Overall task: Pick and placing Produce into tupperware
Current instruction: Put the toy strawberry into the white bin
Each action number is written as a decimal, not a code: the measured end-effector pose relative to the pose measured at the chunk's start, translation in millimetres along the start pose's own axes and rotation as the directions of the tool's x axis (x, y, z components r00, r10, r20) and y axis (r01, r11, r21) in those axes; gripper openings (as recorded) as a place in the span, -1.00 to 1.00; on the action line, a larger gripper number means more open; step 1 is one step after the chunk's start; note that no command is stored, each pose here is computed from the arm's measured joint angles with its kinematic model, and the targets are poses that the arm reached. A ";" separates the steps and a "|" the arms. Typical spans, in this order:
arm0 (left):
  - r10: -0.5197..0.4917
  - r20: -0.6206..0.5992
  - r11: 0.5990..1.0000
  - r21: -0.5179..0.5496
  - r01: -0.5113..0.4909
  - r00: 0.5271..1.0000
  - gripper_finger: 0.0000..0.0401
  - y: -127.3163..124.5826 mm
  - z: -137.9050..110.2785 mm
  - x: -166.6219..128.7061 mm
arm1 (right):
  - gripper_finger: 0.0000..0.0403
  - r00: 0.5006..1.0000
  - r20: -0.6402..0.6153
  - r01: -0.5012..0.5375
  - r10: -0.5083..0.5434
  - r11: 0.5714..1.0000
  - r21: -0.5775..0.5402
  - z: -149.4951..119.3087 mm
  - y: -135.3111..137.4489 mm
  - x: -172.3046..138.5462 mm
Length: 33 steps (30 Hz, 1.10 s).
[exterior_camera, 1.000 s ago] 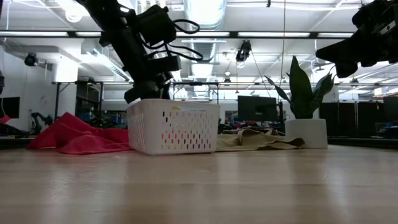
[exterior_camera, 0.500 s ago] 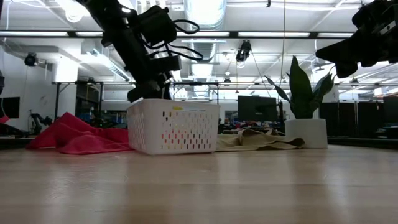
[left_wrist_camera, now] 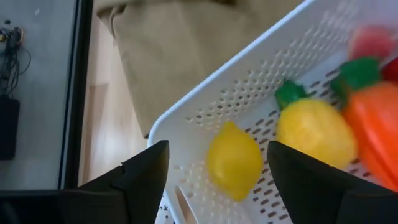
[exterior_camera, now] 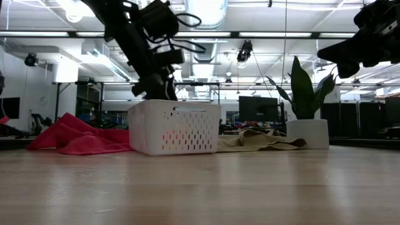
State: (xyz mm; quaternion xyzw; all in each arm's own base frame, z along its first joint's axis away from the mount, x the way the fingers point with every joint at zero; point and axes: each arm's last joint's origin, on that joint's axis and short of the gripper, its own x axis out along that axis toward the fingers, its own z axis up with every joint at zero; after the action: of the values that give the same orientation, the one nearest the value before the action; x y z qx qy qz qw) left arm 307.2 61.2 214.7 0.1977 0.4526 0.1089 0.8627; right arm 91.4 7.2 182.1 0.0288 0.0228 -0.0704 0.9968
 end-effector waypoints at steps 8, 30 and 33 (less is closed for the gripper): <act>-0.041 0.054 0.999 -0.023 0.042 0.998 0.29 -9.5 16.8 -60.0 | -0.96 1.000 0.001 0.000 0.000 1.000 -0.020 0.1 0.0 0.0; -0.445 -0.134 0.805 -0.494 0.330 0.886 0.29 -99.2 -34.4 -200.2 | -0.96 1.000 0.004 0.000 0.000 1.000 -0.017 0.6 -0.1 -0.2; -0.486 -0.235 0.769 -0.573 0.284 0.842 0.29 -104.8 -39.3 -198.2 | -0.96 1.000 0.004 0.000 0.000 1.000 -0.017 0.6 0.0 -0.2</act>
State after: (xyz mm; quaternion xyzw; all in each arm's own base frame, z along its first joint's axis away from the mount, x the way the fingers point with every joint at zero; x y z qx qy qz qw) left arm 163.5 -96.1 294.7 -0.1645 0.5918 0.0789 0.7852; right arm 91.2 7.1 182.7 0.0202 0.0212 -0.0704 0.9971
